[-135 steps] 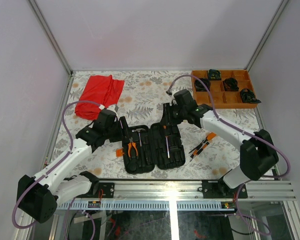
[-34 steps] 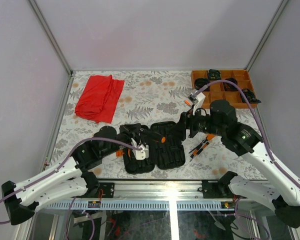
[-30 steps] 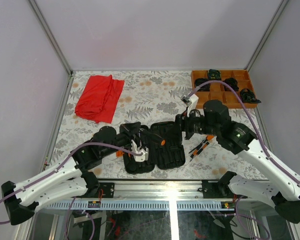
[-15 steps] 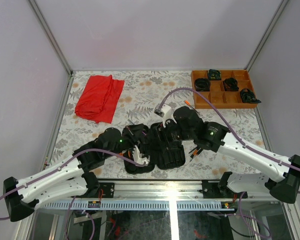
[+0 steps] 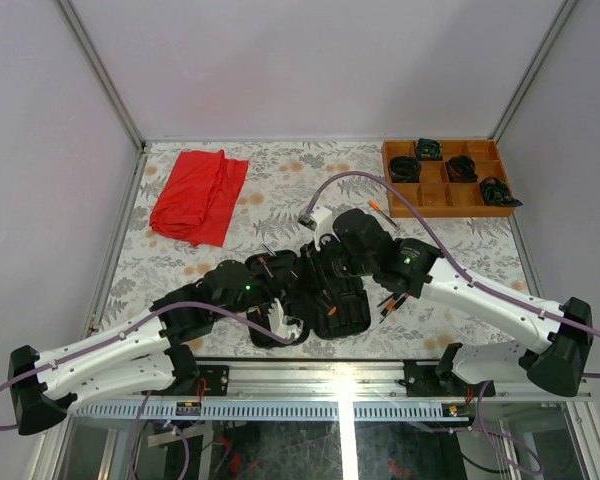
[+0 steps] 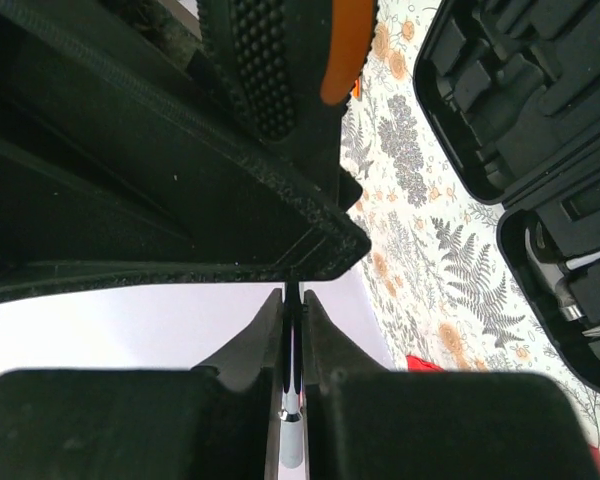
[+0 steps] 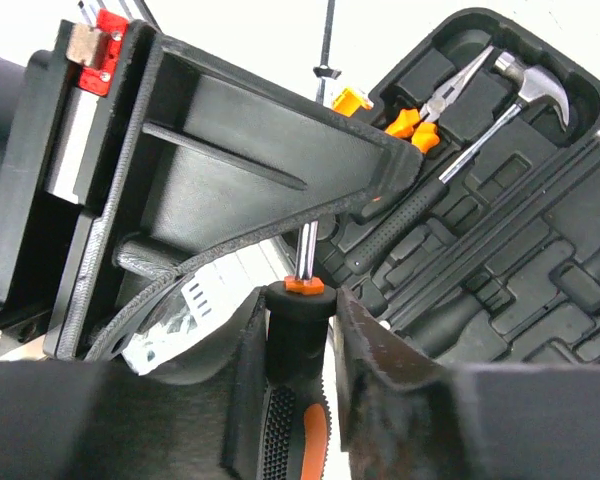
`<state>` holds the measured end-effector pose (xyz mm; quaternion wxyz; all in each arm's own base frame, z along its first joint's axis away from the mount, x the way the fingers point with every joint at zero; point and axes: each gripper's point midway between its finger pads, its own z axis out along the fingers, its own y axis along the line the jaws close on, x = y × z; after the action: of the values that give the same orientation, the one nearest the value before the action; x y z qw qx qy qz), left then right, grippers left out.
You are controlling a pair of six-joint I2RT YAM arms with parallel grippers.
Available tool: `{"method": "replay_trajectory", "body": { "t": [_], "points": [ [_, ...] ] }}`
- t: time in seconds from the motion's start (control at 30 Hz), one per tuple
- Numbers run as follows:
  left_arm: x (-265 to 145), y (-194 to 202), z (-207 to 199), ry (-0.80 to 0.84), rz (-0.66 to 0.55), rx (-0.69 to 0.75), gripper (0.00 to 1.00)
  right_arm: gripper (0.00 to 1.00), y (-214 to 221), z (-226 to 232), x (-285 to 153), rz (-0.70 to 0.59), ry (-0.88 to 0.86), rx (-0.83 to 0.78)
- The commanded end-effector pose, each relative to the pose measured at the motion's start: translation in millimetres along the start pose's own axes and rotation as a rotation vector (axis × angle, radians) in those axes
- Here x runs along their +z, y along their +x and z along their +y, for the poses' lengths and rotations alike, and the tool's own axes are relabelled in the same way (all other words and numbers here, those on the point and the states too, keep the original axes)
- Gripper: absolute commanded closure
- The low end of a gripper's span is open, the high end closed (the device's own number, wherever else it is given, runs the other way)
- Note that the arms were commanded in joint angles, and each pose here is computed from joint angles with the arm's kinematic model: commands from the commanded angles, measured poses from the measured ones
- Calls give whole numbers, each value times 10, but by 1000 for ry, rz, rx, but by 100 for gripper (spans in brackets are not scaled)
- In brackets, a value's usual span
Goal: Sort the tools into containers
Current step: Pick up the screwdriver from the center of the board.
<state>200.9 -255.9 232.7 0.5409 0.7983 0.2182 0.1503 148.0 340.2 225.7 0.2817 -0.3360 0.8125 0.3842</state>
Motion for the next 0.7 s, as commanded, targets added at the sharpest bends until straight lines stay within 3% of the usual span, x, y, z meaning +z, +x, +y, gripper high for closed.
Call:
{"method": "replay_trajectory", "body": {
  "t": [0.0,0.07,0.17,0.47,0.67],
  "points": [
    [15,-51,42,-27,-20,-6,100,84,-179,106,-19,-58,-30,-40],
    [9,-59,43,-33,-25,-28,99,93,-138,86,-23,-52,-24,-31],
    [-12,-68,61,-55,-31,-57,78,100,-97,19,-49,-70,9,-2],
    [-151,-201,162,-123,-113,-179,38,100,-75,-410,-306,-208,258,136],
    [-241,-218,196,-175,-135,-342,31,100,22,-852,-588,-332,494,251]
  ]
}}
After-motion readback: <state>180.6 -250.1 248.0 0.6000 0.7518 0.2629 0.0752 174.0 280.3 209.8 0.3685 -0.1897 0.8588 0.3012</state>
